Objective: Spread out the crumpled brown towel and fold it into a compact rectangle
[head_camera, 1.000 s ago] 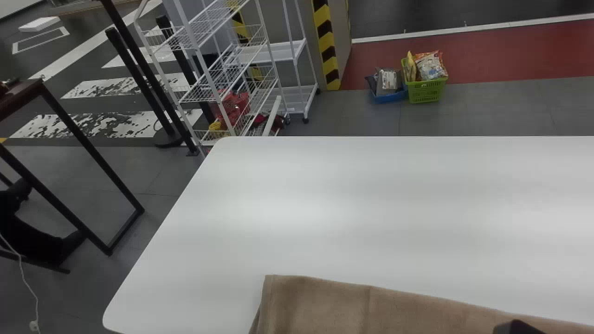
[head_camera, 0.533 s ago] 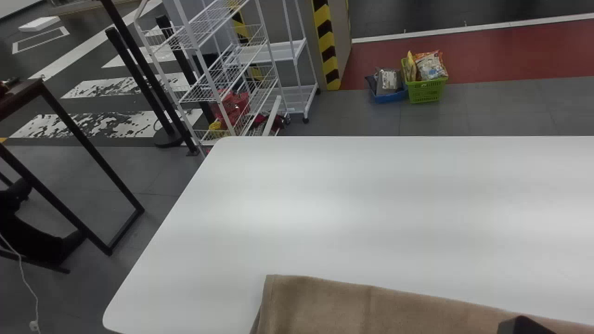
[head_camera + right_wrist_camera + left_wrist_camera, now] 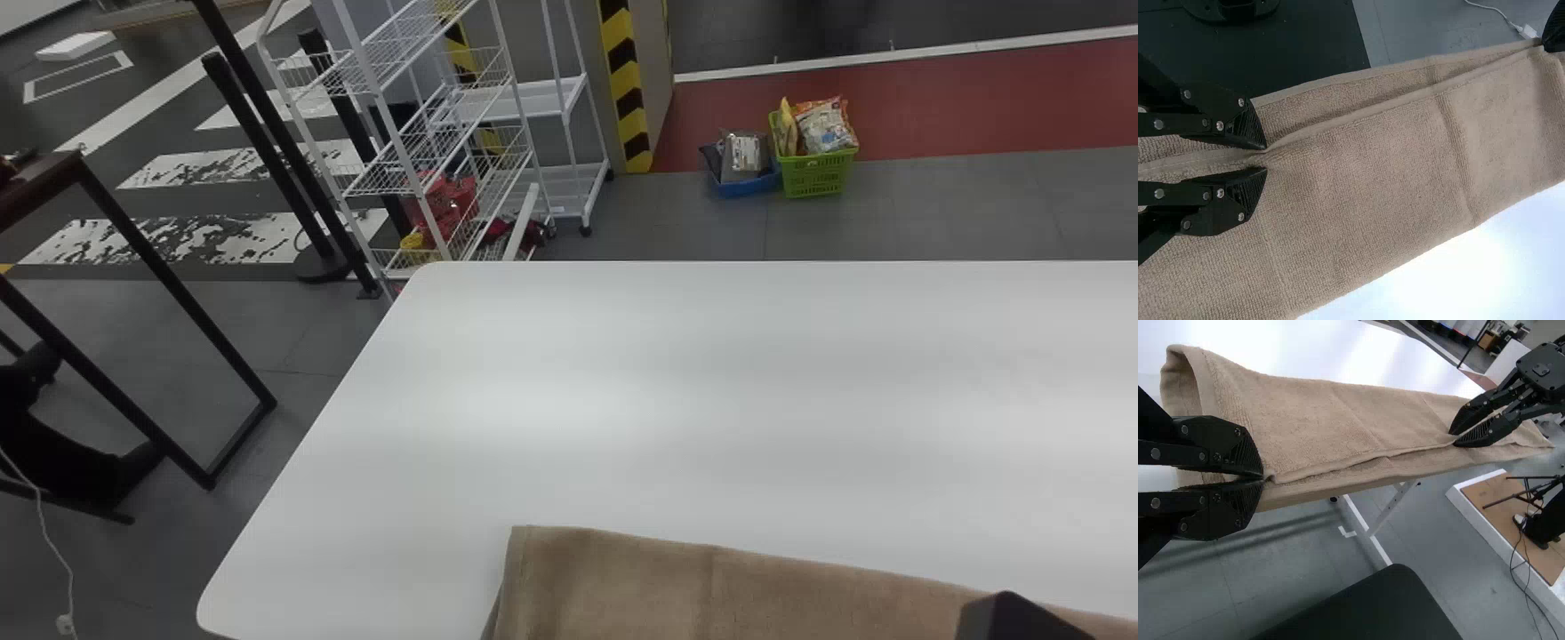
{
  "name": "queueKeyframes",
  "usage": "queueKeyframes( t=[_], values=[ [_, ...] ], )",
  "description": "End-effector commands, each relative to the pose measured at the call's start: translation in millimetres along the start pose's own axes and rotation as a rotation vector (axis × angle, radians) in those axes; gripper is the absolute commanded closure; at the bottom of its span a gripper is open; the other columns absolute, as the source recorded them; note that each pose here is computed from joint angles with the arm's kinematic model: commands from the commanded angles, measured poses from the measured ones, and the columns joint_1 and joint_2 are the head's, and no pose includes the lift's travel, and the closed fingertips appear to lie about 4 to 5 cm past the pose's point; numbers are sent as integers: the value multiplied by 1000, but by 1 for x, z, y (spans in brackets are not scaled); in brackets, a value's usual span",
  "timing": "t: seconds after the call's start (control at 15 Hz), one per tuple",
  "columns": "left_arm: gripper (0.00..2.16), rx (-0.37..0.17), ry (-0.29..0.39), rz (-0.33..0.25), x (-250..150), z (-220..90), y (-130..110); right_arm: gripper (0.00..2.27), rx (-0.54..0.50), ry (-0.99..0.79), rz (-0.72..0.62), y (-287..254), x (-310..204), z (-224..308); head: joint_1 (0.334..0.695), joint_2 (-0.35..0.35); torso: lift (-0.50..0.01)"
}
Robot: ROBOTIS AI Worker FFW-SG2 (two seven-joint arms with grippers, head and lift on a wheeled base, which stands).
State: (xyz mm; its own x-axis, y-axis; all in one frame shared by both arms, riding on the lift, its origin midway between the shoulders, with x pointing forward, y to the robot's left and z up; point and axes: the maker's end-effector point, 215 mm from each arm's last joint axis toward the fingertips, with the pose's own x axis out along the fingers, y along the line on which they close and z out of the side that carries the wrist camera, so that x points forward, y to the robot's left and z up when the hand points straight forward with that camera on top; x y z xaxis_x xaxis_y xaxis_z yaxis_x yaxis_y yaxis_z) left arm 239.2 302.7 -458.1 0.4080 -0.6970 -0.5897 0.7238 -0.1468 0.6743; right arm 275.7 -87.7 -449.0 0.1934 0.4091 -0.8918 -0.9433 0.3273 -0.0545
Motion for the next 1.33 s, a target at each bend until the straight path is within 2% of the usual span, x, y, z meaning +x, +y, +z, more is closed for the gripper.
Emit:
queueKeyframes(
  t=[0.0,0.8,1.0,1.27],
  values=[
    [1021,-1,0,0,0,-1,0,998,-1,-2,-4,-3,-1,2,695,350,-127],
    [1021,3,-1,1,1,-1,2,994,35,-11,-2,-3,-2,2,695,350,-127],
    [1021,5,1,1,0,-2,2,890,32,-10,3,0,0,3,695,350,-127],
    [1021,6,2,-2,0,-2,2,903,35,-12,2,0,0,4,695,350,-127]
  ],
)
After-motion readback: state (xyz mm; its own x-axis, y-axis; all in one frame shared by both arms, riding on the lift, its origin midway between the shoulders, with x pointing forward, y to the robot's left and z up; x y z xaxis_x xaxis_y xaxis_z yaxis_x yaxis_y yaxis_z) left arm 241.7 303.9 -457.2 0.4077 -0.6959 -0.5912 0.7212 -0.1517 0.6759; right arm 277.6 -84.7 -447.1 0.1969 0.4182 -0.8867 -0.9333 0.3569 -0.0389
